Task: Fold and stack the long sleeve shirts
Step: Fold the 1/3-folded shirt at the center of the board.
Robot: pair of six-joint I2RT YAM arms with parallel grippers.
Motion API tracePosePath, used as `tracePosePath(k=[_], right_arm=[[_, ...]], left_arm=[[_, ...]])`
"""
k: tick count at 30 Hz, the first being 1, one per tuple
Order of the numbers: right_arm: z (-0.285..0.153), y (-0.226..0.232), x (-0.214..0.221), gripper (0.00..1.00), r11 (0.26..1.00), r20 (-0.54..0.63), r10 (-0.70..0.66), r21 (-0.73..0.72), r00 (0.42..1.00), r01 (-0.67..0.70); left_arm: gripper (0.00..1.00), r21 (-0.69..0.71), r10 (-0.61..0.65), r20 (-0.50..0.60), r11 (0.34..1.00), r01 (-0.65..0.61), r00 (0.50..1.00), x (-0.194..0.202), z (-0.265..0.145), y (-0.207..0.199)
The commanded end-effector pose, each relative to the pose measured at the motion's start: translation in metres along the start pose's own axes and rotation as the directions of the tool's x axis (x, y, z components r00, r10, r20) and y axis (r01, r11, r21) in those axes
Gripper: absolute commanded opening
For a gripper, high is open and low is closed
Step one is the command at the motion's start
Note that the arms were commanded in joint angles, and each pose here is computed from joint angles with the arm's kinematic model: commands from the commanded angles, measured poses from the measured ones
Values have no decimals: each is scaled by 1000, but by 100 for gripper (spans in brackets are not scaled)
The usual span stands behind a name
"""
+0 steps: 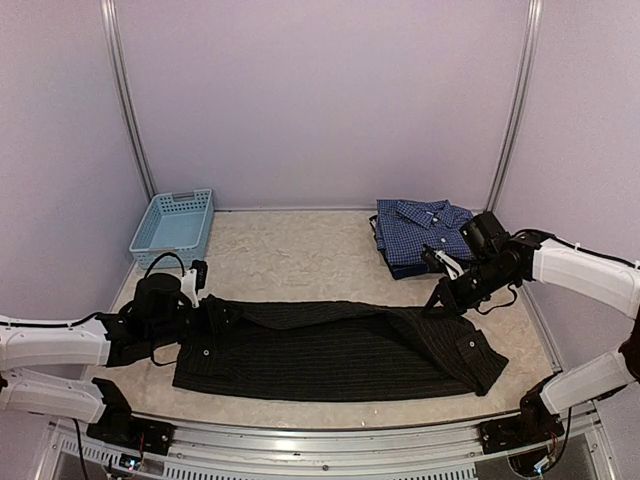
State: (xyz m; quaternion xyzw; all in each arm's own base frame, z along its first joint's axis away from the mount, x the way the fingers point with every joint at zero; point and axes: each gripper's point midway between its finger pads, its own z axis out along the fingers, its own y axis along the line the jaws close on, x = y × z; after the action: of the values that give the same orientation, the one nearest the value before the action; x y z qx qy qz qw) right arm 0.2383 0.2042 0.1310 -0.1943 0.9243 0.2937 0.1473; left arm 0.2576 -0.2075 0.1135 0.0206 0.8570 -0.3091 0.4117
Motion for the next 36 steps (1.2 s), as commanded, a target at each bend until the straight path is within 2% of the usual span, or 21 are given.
tracePosePath(k=[1, 16, 23, 36], right_arm=[[-8, 9, -6, 0, 1000, 6, -16, -19, 1000, 16], [-11, 10, -5, 0, 1000, -15, -18, -17, 1000, 17], [-12, 14, 3, 0, 1000, -49, -1, -30, 999, 0], [20, 9, 42, 0, 999, -162, 36, -16, 986, -39]], left_arm=[[50, 25, -7, 18, 1000, 6, 1000, -4, -1, -5], [21, -29, -16, -42, 999, 15, 999, 0, 2, 1], [0, -54, -12, -87, 998, 7, 996, 11, 3, 7], [0, -169, -66, -181, 985, 35, 981, 35, 0, 29]])
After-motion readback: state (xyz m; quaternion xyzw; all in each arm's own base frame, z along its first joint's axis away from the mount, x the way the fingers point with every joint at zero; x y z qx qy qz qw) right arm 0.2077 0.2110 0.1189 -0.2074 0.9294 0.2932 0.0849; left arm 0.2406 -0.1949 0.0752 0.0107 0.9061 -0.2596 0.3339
